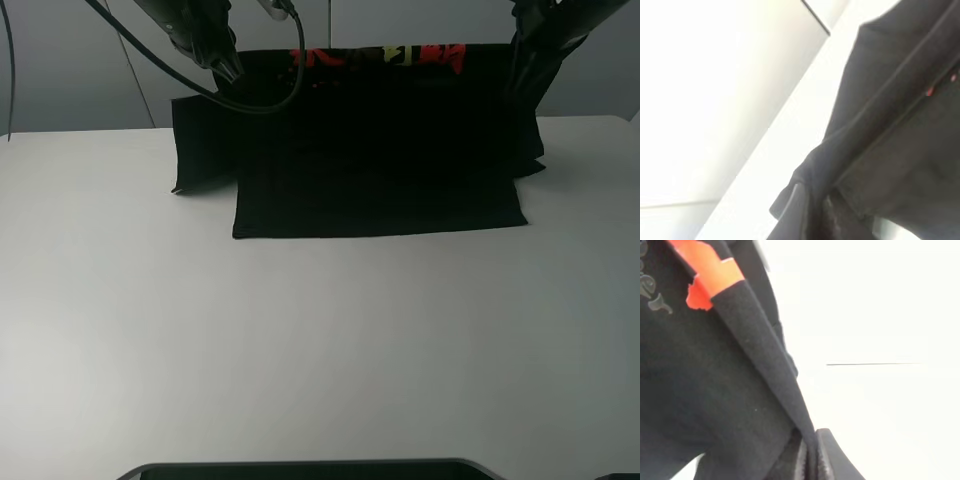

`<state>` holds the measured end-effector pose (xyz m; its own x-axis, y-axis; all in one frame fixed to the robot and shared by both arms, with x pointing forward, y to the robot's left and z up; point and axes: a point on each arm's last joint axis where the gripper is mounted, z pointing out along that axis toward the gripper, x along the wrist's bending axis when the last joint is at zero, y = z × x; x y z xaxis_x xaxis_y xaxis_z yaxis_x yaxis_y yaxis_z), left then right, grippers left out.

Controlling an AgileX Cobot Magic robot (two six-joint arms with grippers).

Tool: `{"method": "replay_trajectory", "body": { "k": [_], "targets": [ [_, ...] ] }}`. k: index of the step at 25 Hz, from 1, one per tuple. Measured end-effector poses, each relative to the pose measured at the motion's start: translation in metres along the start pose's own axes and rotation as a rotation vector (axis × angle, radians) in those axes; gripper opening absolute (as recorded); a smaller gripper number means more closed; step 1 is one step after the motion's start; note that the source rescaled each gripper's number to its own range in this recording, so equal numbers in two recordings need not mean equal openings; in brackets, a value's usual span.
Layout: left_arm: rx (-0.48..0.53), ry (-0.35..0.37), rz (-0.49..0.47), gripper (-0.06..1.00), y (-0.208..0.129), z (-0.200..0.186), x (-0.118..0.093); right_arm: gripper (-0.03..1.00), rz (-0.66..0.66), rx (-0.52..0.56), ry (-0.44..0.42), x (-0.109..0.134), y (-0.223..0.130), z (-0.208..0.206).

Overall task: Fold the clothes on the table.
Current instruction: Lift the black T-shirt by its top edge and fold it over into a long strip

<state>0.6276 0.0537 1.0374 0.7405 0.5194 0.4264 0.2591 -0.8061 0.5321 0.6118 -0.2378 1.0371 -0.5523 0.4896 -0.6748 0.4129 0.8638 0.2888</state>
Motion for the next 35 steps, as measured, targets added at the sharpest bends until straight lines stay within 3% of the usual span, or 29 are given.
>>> {"method": "replay_trajectory", "body": {
  "k": [7, 11, 24, 35],
  "targets": [
    [-0.051, 0.024, -0.003, 0.00, 0.011, -0.029, 0.005, 0.00, 0.042, -0.079, -0.086, -0.020, 0.002, -0.039],
    [-0.064, 0.018, 0.006, 0.00, 0.017, -0.040, 0.000, 0.00, 0.058, -0.070, -0.082, -0.023, -0.001, -0.051],
    [0.129, -0.146, 0.145, 0.00, 0.020, -0.063, -0.049, 0.00, -0.014, -0.083, 0.314, 0.005, -0.007, -0.095],
    [0.292, -0.285, 0.151, 0.00, 0.007, -0.092, -0.058, 0.00, -0.082, -0.033, 0.641, 0.048, -0.030, -0.113]
  ]
}}
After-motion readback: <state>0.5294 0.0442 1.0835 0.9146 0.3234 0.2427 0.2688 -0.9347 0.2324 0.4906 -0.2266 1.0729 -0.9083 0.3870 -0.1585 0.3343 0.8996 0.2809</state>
